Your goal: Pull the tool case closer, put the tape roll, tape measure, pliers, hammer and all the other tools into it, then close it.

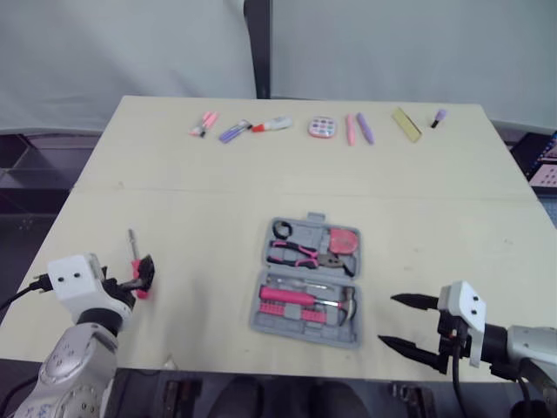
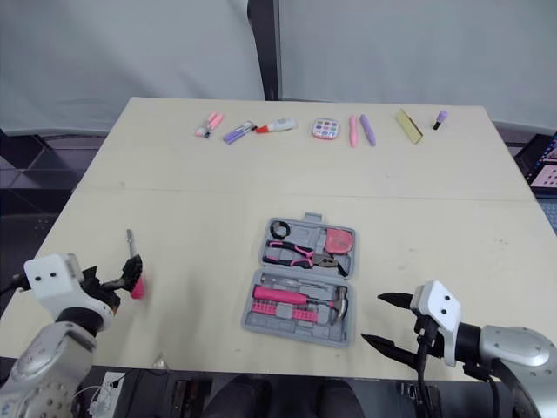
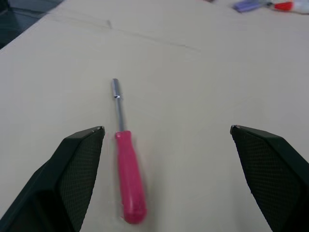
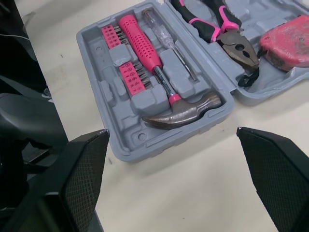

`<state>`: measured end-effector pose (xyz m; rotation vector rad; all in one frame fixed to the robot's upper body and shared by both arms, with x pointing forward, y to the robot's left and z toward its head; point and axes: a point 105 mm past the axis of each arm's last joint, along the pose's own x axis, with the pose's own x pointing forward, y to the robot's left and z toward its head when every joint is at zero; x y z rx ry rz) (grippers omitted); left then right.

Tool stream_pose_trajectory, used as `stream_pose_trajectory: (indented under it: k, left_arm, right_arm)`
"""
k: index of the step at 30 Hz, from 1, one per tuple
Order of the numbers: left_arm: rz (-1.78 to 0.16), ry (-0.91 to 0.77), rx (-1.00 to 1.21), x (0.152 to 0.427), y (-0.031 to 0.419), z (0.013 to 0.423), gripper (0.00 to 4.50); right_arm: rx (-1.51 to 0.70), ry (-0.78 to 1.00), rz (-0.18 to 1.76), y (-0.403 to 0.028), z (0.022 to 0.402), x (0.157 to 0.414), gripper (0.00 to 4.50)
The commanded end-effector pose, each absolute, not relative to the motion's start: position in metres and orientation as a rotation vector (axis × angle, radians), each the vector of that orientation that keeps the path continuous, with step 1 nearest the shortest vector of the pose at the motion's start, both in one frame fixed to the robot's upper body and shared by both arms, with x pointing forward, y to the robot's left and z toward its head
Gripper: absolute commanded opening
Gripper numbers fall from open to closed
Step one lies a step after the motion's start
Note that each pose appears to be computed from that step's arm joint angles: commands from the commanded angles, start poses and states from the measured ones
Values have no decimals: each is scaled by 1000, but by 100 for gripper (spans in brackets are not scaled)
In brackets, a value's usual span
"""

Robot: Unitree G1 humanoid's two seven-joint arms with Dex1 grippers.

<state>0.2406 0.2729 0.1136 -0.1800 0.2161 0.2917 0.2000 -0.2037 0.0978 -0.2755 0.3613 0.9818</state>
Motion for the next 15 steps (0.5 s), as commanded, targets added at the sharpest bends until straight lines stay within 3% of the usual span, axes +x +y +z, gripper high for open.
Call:
stream_pose_trajectory:
  k: [1, 15]
  left_arm:
    - [349, 246, -169, 244, 283, 113, 450]
    - [362, 368, -178, 260, 291, 95, 450]
  right_arm:
    - [-281, 314, 1006, -199, 108, 200, 447]
    - [-290, 219, 1044, -182, 128, 199, 447]
